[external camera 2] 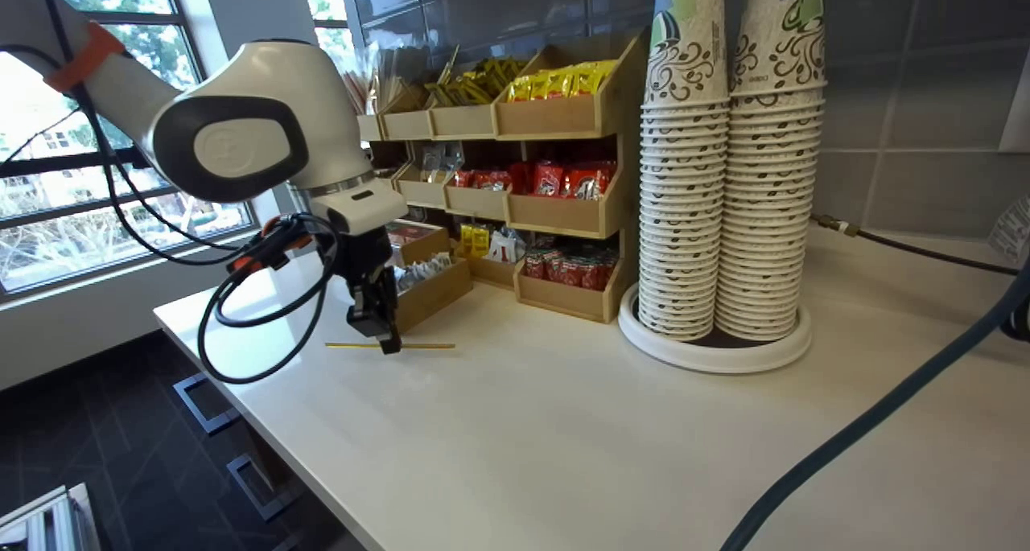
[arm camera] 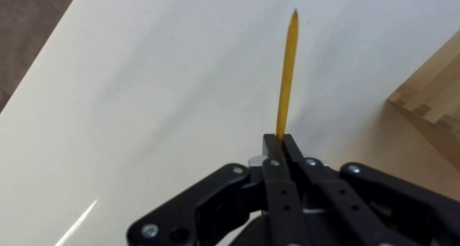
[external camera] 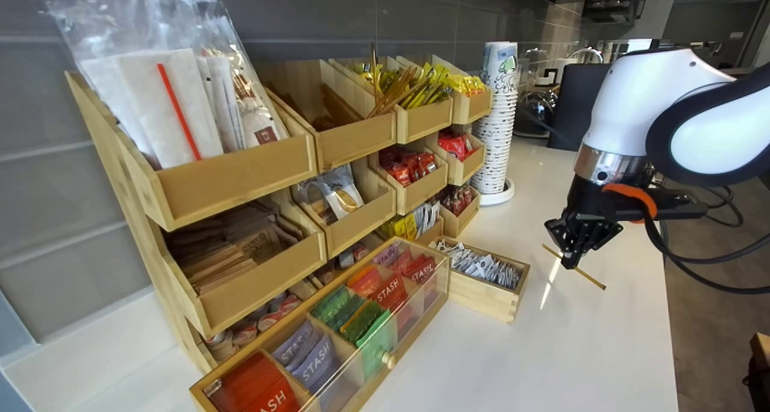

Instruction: Remove a brown stick from the second top compartment from the left and put it on the counter

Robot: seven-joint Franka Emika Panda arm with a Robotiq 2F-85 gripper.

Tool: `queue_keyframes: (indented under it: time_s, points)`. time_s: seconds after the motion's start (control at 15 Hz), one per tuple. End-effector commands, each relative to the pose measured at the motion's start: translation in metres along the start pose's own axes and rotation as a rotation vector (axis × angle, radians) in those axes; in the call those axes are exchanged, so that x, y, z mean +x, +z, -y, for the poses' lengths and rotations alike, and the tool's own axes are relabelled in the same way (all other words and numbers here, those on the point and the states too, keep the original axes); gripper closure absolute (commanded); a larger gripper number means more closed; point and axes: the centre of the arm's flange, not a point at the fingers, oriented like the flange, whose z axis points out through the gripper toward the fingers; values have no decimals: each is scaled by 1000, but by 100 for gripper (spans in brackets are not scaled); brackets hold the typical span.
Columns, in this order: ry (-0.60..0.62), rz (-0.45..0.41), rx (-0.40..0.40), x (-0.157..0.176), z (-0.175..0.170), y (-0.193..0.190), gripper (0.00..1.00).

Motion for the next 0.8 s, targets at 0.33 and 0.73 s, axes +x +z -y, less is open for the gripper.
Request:
queue_keyframes:
  time_s: [0.33, 0.73]
  points:
    - [24, 15, -24, 9, -11, 7, 38]
    - [35, 10, 16, 3, -17, -32, 1]
